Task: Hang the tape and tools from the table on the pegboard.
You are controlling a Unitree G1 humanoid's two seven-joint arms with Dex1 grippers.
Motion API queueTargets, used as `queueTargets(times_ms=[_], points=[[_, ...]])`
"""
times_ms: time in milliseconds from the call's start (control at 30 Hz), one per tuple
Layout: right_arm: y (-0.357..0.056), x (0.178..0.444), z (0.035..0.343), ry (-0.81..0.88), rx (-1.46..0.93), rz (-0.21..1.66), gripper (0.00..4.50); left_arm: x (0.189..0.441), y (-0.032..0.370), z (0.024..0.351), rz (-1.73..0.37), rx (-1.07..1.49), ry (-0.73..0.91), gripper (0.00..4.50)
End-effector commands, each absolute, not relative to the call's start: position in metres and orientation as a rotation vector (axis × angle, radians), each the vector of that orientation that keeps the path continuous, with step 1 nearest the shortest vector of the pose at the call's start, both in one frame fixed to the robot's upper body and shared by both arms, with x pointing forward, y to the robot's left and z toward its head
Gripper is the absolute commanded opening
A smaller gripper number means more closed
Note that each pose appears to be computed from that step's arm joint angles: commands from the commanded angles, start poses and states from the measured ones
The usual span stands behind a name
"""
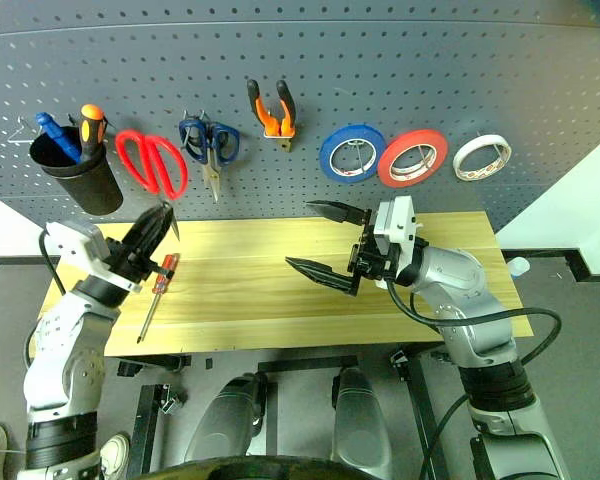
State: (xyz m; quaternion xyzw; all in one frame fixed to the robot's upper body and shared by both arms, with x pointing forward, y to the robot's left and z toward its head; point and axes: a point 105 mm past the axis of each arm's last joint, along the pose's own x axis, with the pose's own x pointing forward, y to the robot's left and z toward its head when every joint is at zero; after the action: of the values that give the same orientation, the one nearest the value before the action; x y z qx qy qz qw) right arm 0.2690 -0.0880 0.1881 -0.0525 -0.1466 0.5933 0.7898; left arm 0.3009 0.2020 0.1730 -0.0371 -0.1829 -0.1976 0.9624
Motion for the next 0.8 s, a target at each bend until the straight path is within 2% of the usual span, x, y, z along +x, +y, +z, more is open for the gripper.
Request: queueTargets(times_ms=[33, 267, 500, 733, 767, 800], points=[[-0.089, 0.267, 0.193, -0.355, -0.148, 1.282, 4.5, 0.309, 0.207, 0.193, -0.37, -0.031, -0.444, 0.26], [-0.09, 0.271, 0.193, -0.371, -0.161, 1.262, 4.5, 0.331, 0.205, 0.178, -0.362, 0.085, -0.355, 0.26], [-0.094, 0.272, 0.189, -0.365, -0.169, 1.236, 4.5, 0.337, 0.207, 0.162, -0.356, 0.1, -0.274, 0.26], [-0.094, 0.272, 0.182, -0.344, -0.2, 1.244, 4.5, 0.341, 0.214, 0.151, -0.316, 0.119, -0.218, 2.55], [-0.094, 0.271, 0.179, -0.336, -0.214, 1.253, 4.5, 0.341, 0.217, 0.145, -0.302, 0.111, -0.183, 2.78], [-0.093, 0.27, 0.176, -0.326, -0.224, 1.264, 4.5, 0.34, 0.223, 0.137, -0.284, 0.102, -0.134, 2.78]])
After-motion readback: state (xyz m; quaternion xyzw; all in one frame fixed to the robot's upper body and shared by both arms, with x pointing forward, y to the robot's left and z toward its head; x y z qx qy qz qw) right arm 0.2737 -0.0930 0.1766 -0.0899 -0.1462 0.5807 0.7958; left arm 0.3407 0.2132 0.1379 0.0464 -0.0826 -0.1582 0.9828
